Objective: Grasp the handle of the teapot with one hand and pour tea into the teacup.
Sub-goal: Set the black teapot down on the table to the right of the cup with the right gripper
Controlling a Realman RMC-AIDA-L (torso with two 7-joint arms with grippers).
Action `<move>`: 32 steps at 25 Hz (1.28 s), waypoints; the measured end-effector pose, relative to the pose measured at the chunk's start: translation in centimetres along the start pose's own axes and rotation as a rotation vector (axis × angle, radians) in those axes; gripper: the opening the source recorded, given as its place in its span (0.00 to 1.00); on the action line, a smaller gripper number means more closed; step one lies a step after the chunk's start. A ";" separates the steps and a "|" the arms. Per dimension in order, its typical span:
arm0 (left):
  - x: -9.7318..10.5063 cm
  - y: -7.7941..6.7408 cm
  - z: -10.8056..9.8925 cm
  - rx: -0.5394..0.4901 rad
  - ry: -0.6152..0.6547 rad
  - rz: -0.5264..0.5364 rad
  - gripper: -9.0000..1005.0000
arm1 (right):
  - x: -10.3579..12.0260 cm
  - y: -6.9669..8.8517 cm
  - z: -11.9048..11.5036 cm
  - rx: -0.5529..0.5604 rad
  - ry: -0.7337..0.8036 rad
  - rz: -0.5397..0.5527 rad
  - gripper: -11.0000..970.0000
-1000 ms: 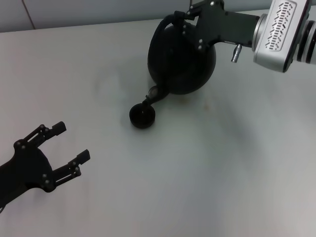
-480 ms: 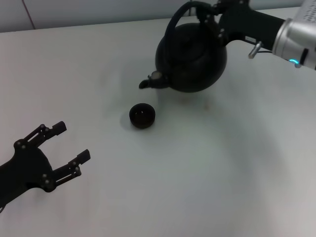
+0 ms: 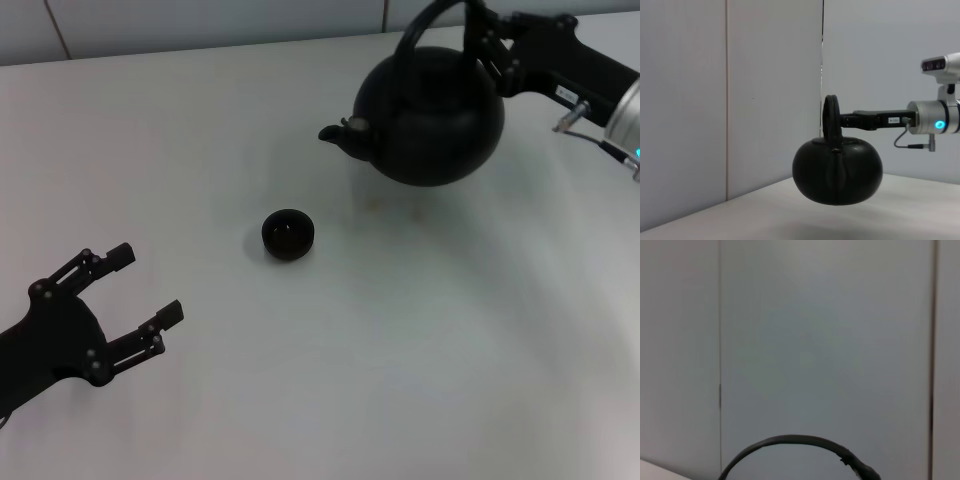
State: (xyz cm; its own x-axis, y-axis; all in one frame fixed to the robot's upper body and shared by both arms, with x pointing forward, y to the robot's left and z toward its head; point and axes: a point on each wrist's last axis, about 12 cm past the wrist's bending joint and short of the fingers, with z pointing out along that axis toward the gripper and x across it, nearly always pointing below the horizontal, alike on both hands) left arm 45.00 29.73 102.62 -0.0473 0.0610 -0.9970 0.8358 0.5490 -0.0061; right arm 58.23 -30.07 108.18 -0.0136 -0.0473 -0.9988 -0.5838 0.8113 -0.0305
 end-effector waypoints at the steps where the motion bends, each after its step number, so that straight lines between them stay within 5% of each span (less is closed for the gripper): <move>1: 0.0 0.0 0.0 0.000 0.000 0.000 0.85 | 0.0 0.0 0.0 0.000 0.000 0.000 0.09; 32: -0.1 0.1 -0.2 0.007 0.000 0.008 0.85 | 4.1 2.1 -3.9 0.068 0.024 0.062 0.14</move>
State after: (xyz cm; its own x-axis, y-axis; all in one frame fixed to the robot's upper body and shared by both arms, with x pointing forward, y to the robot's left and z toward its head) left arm 44.97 29.90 102.75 -0.0404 0.0653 -0.9970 0.8401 0.5425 0.0014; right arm 53.79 -30.85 104.16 -0.0676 -0.0090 -0.9977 -0.5249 0.8507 0.0279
